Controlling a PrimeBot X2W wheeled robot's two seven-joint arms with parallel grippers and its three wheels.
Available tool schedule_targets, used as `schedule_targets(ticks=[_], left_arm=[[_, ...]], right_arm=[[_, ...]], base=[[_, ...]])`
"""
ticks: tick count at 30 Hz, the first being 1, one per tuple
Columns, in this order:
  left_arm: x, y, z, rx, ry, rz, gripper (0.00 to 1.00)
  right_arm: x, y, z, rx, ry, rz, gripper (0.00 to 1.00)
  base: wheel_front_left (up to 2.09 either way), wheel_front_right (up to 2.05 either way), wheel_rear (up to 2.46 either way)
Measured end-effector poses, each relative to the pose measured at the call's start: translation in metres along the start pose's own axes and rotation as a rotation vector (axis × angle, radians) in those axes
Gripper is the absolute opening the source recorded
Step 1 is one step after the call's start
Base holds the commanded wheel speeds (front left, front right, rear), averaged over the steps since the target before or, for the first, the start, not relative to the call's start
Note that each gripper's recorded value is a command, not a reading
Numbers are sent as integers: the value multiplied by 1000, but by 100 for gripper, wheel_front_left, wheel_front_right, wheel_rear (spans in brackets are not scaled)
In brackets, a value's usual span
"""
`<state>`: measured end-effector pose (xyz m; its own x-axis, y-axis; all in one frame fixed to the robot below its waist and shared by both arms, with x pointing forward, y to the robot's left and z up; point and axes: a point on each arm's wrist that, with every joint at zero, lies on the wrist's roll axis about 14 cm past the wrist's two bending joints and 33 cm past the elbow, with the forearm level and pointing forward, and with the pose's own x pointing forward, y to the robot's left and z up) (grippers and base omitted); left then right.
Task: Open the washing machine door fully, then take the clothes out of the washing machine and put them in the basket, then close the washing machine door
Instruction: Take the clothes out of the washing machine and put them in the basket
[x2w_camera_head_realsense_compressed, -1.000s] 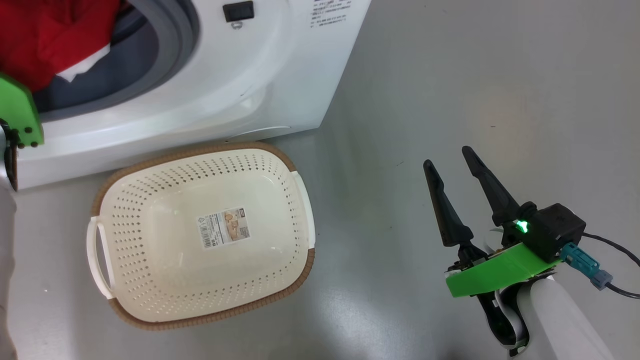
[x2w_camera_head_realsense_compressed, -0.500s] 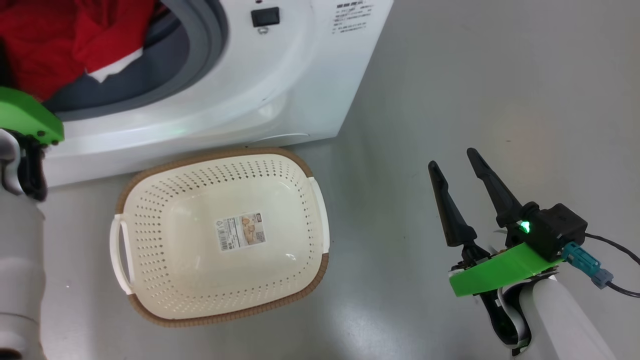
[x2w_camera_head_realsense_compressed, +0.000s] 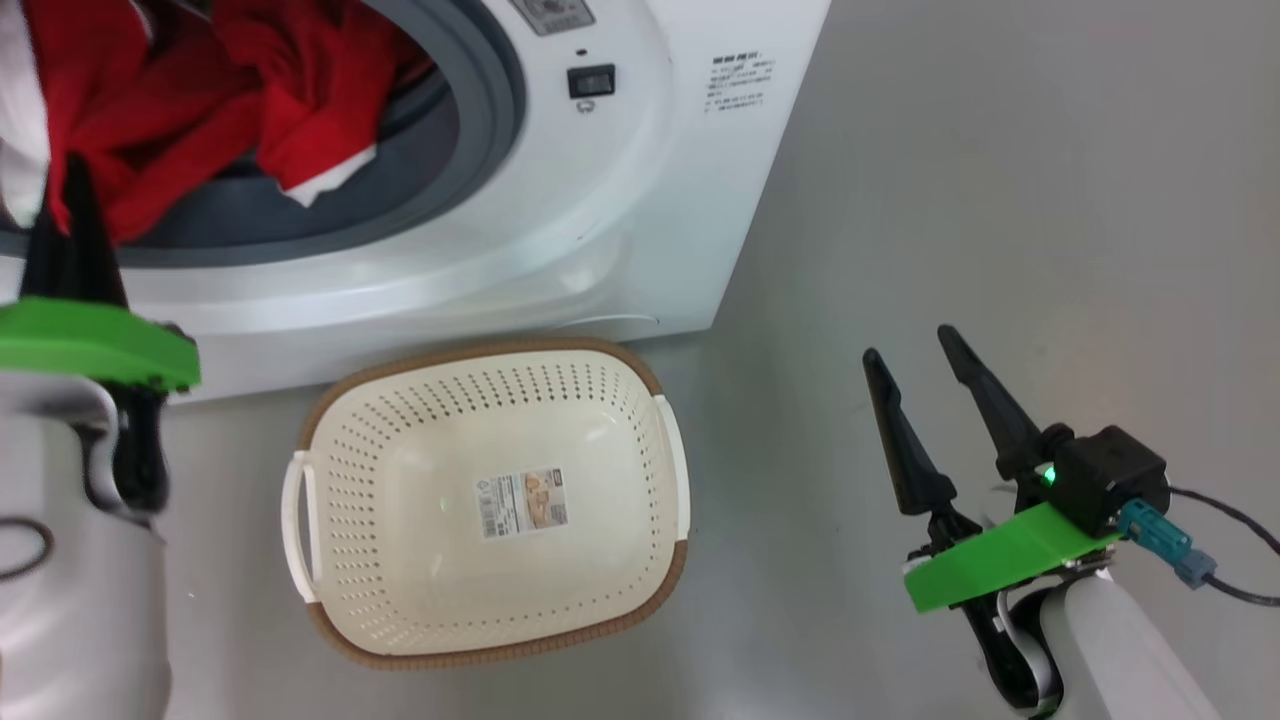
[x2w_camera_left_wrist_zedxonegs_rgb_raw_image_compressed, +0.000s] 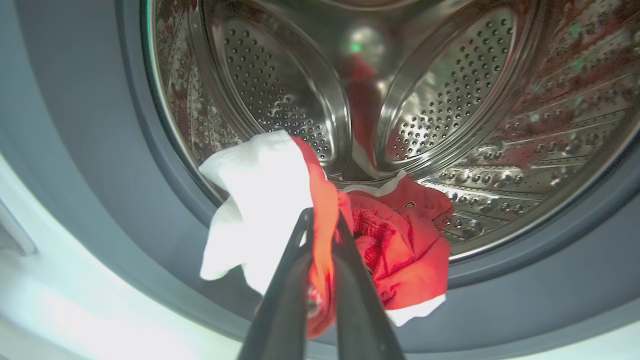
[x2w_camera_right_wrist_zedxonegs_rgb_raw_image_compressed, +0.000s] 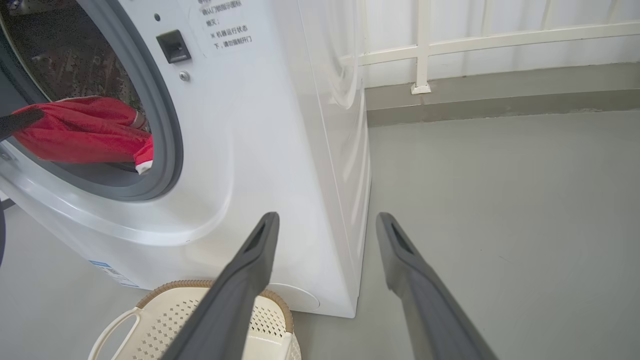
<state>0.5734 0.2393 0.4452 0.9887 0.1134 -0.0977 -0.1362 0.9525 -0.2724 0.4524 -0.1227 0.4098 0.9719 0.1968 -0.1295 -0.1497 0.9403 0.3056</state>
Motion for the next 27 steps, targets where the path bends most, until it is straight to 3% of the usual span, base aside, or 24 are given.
schedule_targets(ticks=[16, 27], left_arm=[[-74, -11, 46, -11, -141, -63, 0], [-114, -45, 101, -8, -290, -139, 0]], right_arm=[[-32, 22, 26, -12, -51, 36, 100], [-52, 19, 47, -21, -106, 16, 100]], base=[[0, 0, 0], [0, 0, 0]])
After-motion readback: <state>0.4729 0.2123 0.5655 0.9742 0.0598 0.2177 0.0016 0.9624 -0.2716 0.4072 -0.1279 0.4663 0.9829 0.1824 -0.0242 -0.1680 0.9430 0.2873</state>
